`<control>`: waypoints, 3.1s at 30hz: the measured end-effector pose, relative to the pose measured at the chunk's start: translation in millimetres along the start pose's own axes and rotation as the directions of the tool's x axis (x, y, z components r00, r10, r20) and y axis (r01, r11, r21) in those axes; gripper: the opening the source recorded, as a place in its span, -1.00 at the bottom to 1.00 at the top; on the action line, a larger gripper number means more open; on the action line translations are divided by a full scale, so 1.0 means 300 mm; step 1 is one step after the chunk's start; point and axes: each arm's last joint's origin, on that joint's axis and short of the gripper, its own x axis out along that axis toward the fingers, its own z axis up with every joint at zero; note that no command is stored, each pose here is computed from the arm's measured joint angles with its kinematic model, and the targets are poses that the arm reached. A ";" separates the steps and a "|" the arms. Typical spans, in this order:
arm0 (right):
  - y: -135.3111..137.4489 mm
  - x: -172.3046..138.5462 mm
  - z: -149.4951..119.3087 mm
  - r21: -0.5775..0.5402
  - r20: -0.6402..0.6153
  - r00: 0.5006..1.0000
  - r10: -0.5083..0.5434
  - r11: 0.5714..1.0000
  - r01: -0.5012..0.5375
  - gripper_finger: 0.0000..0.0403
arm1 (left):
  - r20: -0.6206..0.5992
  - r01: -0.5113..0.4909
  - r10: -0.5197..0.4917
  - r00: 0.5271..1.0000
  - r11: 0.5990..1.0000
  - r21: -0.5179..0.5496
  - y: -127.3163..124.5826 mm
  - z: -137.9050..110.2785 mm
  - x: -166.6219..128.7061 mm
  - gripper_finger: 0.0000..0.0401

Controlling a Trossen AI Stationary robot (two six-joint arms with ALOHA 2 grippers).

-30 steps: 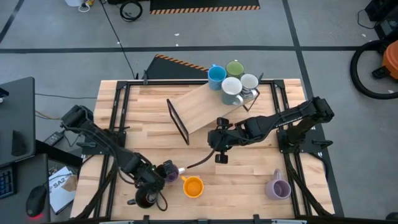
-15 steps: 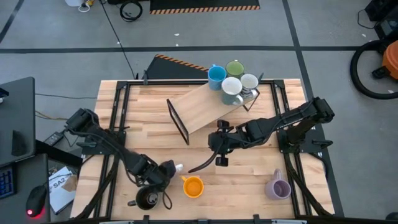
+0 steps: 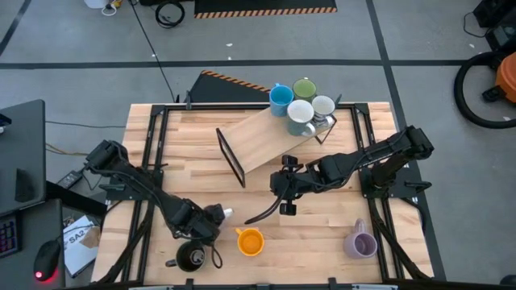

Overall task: Place coffee mugs
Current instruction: Put the left purple mug on the shelf

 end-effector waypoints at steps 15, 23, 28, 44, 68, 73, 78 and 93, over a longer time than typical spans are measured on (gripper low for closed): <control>-0.012 -0.005 -0.046 0.026 -0.128 0.990 -0.067 0.997 0.070 -0.46 | 0.212 0.254 -0.170 0.962 0.838 -0.483 0.131 -0.128 -0.232 -0.88; -0.007 -0.020 -0.058 0.045 -0.146 0.985 -0.087 0.995 0.094 -0.46 | 0.246 0.193 -0.012 0.969 0.655 -0.730 0.263 -0.229 -0.400 -0.87; -0.005 -0.025 -0.068 0.026 -0.164 0.980 -0.117 0.992 0.123 -0.46 | 0.348 0.255 0.062 0.936 0.563 -0.786 0.333 -0.291 -0.499 -0.87; 0.001 -0.037 -0.090 0.022 -0.197 0.965 -0.175 0.983 0.183 -0.46 | 0.329 0.287 0.320 0.888 0.173 -0.942 0.502 -0.566 -0.589 -0.87; -0.075 -0.226 -0.088 0.082 -0.070 0.976 -0.205 0.974 0.211 -0.46 | 0.112 0.109 0.055 0.992 0.061 -0.992 0.755 -0.682 -0.392 -0.87; -0.087 -0.250 -0.099 0.075 -0.080 0.975 -0.209 0.974 0.215 -0.46 | 0.067 0.062 0.058 0.996 0.084 -0.995 0.770 -0.684 -0.383 -0.87; -0.110 -0.290 -0.117 0.058 -0.090 0.967 -0.238 0.968 0.244 -0.46 | 0.058 0.052 0.064 0.996 0.091 -0.995 0.773 -0.692 -0.381 -0.86; -0.137 -0.349 -0.121 0.084 -0.029 0.968 -0.248 0.965 0.250 -0.46 | 0.058 0.051 0.062 0.996 0.106 -0.993 0.776 -0.679 -0.375 -0.76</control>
